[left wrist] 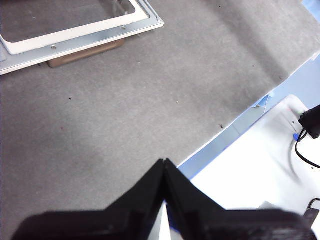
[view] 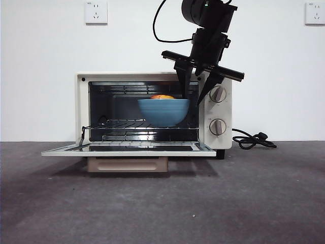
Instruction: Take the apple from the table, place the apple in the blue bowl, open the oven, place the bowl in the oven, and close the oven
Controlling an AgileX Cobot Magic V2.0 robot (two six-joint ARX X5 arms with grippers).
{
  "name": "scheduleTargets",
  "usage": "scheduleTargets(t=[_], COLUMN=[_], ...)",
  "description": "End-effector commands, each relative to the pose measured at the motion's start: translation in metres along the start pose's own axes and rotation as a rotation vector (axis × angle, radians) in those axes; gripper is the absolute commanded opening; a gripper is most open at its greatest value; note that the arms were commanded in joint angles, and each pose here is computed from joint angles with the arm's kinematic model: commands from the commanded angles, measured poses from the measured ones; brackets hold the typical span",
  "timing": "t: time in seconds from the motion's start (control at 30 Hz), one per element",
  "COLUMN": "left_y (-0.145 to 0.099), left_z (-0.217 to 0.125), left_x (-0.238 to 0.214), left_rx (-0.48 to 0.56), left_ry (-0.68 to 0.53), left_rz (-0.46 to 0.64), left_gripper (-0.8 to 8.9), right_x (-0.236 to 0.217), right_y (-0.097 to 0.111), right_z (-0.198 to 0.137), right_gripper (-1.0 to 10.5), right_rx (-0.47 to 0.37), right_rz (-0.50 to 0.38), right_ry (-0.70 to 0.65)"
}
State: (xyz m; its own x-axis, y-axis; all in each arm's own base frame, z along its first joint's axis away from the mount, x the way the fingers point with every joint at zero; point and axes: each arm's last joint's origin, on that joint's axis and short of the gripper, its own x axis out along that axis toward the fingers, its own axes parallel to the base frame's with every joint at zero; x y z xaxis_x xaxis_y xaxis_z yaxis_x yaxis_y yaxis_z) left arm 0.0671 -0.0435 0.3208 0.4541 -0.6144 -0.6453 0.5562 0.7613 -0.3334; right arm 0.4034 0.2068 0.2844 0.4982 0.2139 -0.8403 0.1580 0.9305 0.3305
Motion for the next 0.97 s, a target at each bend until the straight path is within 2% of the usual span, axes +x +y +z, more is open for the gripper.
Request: scheduleTargets(t=[0.03, 0.37, 0.47, 0.67, 0.83, 0.97], left_y=[0.0, 0.0, 0.001, 0.005, 0.01, 0.013], left_z=[-0.002, -0.001, -0.001, 0.001, 0.006, 0.016], left_x=[0.001, 0.001, 0.001, 0.001, 0.007, 0.014], left_rx=[0.012, 0.013, 0.014, 0.014, 0.018, 0.011], left_ry=[0.004, 0.0, -0.006, -0.02, -0.018, -0.043], left_rz=[0.001, 0.002, 0.034, 0.168, 0.26, 0.284], left_gripper=[-0.06, -0.06, -0.06, -0.07, -0.08, -0.08], right_x=[-0.004, -0.042, -0.062, -0.12, -0.178, -0.226], right_y=[0.003, 0.012, 0.014, 0.014, 0.003, -0.011], right_z=[-0.001, -0.004, -0.006, -0.018, -0.037, -0.053], right_gripper=[1.6, 1.6, 1.6, 1.6, 1.6, 1.5], right_rx=[-0.047, -0.19, -0.24, -0.432, -0.614, -0.671], right_rz=[-0.003, 0.003, -0.011, -0.061, -0.128, -0.161], right_ry=[-0.019, -0.1, -0.137, -0.216, -0.247, -0.304])
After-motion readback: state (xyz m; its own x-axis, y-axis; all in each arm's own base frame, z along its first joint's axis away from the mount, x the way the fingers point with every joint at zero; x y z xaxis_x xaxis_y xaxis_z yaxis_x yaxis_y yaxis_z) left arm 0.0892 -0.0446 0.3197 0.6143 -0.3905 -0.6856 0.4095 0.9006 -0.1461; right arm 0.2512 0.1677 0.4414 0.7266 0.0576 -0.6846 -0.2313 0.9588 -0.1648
